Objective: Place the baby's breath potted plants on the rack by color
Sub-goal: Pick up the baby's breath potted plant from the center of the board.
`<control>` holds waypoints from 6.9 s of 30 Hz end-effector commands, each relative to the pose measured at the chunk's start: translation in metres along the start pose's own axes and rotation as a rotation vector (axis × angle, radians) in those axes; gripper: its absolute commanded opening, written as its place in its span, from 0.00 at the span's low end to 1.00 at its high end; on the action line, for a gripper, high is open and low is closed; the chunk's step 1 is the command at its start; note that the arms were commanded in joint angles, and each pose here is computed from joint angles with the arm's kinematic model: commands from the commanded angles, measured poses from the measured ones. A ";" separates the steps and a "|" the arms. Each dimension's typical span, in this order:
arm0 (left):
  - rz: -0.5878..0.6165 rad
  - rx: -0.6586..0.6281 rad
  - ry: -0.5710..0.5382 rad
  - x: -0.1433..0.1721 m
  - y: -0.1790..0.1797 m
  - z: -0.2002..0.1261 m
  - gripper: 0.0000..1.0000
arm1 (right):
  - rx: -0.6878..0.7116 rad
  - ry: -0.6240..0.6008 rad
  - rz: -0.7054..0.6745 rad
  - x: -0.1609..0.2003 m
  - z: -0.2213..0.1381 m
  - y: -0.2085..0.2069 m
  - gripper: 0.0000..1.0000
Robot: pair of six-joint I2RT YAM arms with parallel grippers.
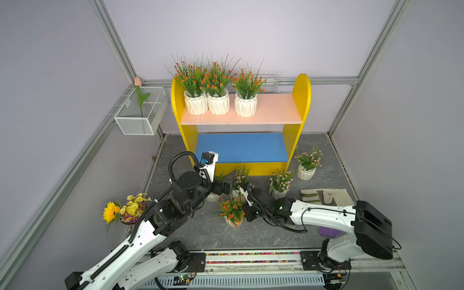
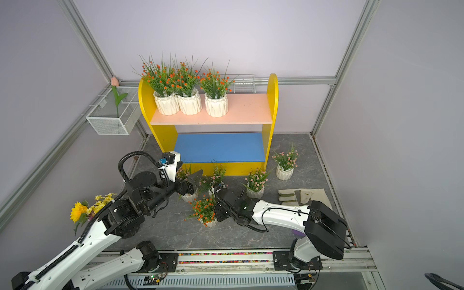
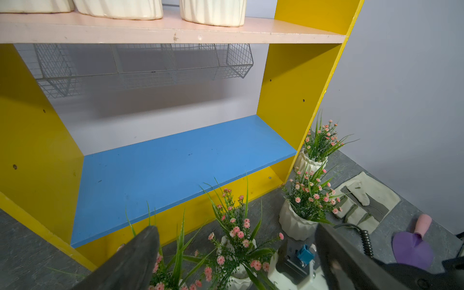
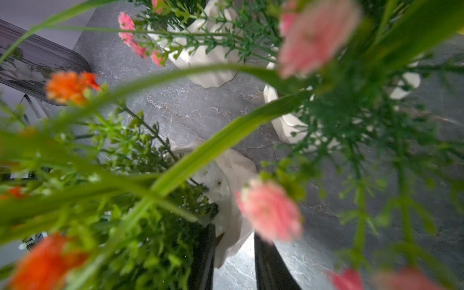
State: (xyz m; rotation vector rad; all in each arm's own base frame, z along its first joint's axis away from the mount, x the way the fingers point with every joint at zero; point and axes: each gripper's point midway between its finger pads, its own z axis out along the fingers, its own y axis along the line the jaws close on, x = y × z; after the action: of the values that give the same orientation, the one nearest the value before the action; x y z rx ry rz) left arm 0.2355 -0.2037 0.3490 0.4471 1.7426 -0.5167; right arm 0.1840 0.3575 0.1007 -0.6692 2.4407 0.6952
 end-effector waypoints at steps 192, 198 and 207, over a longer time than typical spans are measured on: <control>0.180 0.770 0.292 0.153 -0.223 0.080 0.58 | -0.053 -0.048 0.145 -0.027 -0.165 -0.080 0.17; 0.191 0.758 0.311 0.143 -0.220 0.075 0.43 | -0.045 -0.062 0.159 -0.026 -0.166 -0.084 0.22; 0.208 0.713 0.253 0.117 -0.210 0.067 0.39 | 0.015 -0.108 0.184 -0.025 -0.182 -0.098 0.23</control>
State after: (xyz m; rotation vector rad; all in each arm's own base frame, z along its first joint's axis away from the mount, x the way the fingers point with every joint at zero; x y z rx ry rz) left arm 0.1417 -0.4060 0.1865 1.2978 1.8308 -0.9323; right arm 0.1988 0.1893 0.2113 -0.4240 2.4549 0.7465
